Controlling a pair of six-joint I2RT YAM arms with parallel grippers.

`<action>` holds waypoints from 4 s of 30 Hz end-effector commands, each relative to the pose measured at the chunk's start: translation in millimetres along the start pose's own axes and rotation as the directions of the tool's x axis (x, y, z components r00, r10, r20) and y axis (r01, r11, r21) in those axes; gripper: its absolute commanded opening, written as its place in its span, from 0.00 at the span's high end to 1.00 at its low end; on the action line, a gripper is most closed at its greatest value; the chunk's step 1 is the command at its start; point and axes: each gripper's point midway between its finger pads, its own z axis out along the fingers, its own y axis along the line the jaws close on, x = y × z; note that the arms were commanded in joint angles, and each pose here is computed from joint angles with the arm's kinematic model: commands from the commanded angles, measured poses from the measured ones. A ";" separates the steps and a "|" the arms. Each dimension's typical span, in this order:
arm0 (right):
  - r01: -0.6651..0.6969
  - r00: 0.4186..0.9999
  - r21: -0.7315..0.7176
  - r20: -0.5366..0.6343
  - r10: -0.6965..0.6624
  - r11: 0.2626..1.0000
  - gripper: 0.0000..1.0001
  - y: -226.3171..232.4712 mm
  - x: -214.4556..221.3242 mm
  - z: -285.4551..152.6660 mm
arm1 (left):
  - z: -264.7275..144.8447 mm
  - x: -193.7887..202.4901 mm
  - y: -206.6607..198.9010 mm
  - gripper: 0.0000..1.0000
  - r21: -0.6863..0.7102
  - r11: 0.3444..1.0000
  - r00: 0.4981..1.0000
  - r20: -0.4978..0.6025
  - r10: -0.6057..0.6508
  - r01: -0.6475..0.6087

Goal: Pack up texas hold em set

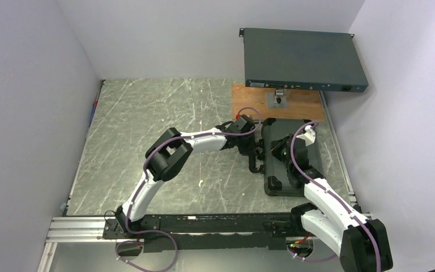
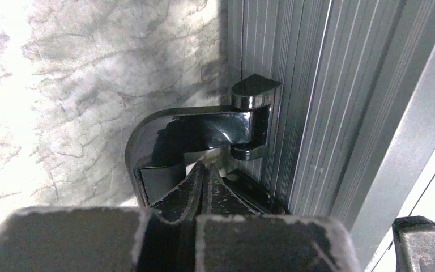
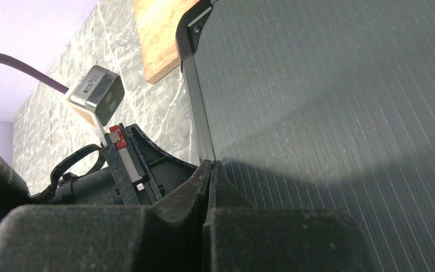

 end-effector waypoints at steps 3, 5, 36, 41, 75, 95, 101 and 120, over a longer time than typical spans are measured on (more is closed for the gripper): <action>0.141 0.949 0.192 -0.307 -0.077 0.971 1.00 -72.9 79.2 -20.9 | 5.2 41.7 1.5 1.00 -0.031 0.999 0.993 -0.116 0.030 -0.034; 0.141 0.949 0.190 -0.306 -0.078 0.972 1.00 -72.7 79.2 -20.7 | 2.2 40.6 7.2 1.00 -0.077 0.995 0.993 -0.103 0.052 -0.060; 0.148 0.943 0.182 -0.321 -0.084 0.972 1.00 -71.7 81.9 -19.6 | -34.1 7.0 -8.1 1.00 -0.139 0.959 0.969 -0.001 0.249 -0.247; 0.146 0.945 0.181 -0.316 -0.083 0.973 1.00 -71.9 81.2 -19.9 | -26.7 7.5 -16.0 1.00 -0.096 0.958 0.963 -0.005 0.271 -0.270; 0.144 0.946 0.181 -0.315 -0.082 0.973 1.00 -71.9 81.2 -19.9 | 2.2 18.1 14.1 1.00 -0.227 0.963 0.989 -0.039 0.142 -0.147; 0.147 0.944 0.181 -0.318 -0.083 0.972 1.00 -71.7 81.5 -19.7 | -58.6 1.3 -24.4 1.00 -0.078 0.970 0.969 0.075 0.234 -0.229; 0.146 0.945 0.181 -0.317 -0.082 0.973 1.00 -72.1 81.4 -19.7 | -52.0 -4.6 -24.6 1.00 -0.099 0.964 0.964 0.071 0.255 -0.248; 0.148 0.944 0.182 -0.320 -0.083 0.972 1.00 -72.0 81.8 -19.1 | -19.2 1.1 -10.2 1.00 -0.128 0.965 0.972 0.017 0.233 -0.229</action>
